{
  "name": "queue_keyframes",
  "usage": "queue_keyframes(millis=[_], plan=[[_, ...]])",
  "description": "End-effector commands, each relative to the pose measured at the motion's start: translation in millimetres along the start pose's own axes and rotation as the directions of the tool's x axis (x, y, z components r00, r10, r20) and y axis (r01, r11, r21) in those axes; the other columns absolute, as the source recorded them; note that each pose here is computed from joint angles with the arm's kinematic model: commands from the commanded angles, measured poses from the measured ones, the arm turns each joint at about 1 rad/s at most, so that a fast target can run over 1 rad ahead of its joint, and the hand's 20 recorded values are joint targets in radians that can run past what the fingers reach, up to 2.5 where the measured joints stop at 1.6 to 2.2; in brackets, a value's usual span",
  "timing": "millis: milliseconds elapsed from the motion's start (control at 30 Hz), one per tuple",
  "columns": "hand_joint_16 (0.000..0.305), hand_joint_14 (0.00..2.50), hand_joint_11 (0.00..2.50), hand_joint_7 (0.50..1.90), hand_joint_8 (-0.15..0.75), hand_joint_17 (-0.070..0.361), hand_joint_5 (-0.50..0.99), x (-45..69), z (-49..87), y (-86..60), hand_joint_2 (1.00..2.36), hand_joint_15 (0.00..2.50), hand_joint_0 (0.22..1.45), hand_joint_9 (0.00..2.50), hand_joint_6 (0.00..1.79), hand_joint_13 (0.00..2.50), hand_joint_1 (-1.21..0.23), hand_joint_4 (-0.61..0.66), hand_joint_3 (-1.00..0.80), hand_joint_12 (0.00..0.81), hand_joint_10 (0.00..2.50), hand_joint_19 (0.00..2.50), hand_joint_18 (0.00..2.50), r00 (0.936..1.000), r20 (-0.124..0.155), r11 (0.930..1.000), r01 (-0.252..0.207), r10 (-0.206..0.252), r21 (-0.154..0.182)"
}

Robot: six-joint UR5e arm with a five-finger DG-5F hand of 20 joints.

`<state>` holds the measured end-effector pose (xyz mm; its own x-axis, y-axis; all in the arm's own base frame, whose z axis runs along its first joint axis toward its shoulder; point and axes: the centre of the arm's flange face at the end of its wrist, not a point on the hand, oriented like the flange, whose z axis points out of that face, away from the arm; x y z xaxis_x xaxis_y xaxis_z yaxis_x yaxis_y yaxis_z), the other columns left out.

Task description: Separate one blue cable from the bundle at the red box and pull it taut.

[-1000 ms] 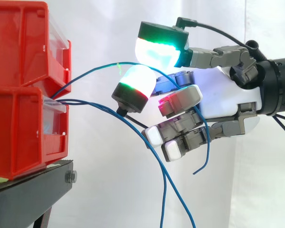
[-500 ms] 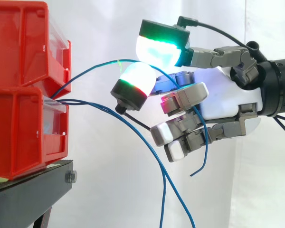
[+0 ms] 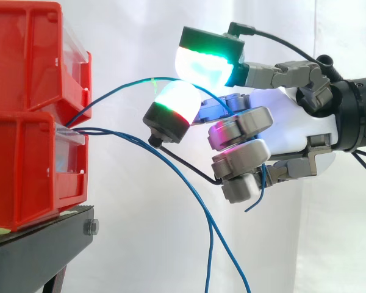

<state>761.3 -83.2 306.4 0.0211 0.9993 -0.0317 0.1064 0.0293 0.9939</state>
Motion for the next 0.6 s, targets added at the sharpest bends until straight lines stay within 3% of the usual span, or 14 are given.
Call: queue_keyframes(millis=[0, 67, 233, 400, 567], plan=[[0.038, 0.01, 1.70, 1.03, 0.221, 0.085, -0.21, 0.7, -0.1, -0.5, 1.02, 1.73, 0.71, 0.88, 0.89, 1.23, -0.81, -0.32, -0.22, 0.259, 1.01, 1.06, 0.99, 1.0000, -0.007, 1.0000, -0.007, 0.007, 0.001], [0.036, 0.08, 1.69, 1.04, 0.225, 0.081, -0.21, 0.9, -0.1, -0.5, 1.02, 1.80, 0.71, 0.87, 0.89, 1.23, -0.81, -0.32, -0.22, 0.272, 1.06, 1.16, 1.03, 0.9999, -0.009, 0.9999, -0.010, 0.010, 0.001], [0.036, 0.54, 1.62, 1.03, 0.227, 0.081, -0.21, 1.8, -0.3, -1.3, 1.02, 1.75, 0.71, 0.84, 0.89, 1.13, -0.82, -0.33, -0.22, 0.271, 1.16, 1.24, 1.07, 0.9997, -0.018, 0.9998, -0.019, 0.019, 0.002], [0.033, 1.20, 1.59, 1.05, 0.220, 0.073, -0.20, 1.5, -0.4, -1.3, 1.02, 1.62, 0.69, 0.86, 0.89, 1.07, -0.81, -0.39, -0.17, 0.270, 1.37, 1.34, 1.14, 0.9987, -0.025, 0.9990, -0.044, 0.044, 0.003], [0.031, 1.62, 1.58, 1.05, 0.207, 0.069, -0.19, 2.2, -0.2, -1.6, 1.02, 1.52, 0.69, 0.84, 0.88, 1.02, -0.81, -0.45, -0.17, 0.265, 1.60, 1.41, 1.19, 0.9968, -0.032, 0.9973, -0.073, 0.073, 0.001]])
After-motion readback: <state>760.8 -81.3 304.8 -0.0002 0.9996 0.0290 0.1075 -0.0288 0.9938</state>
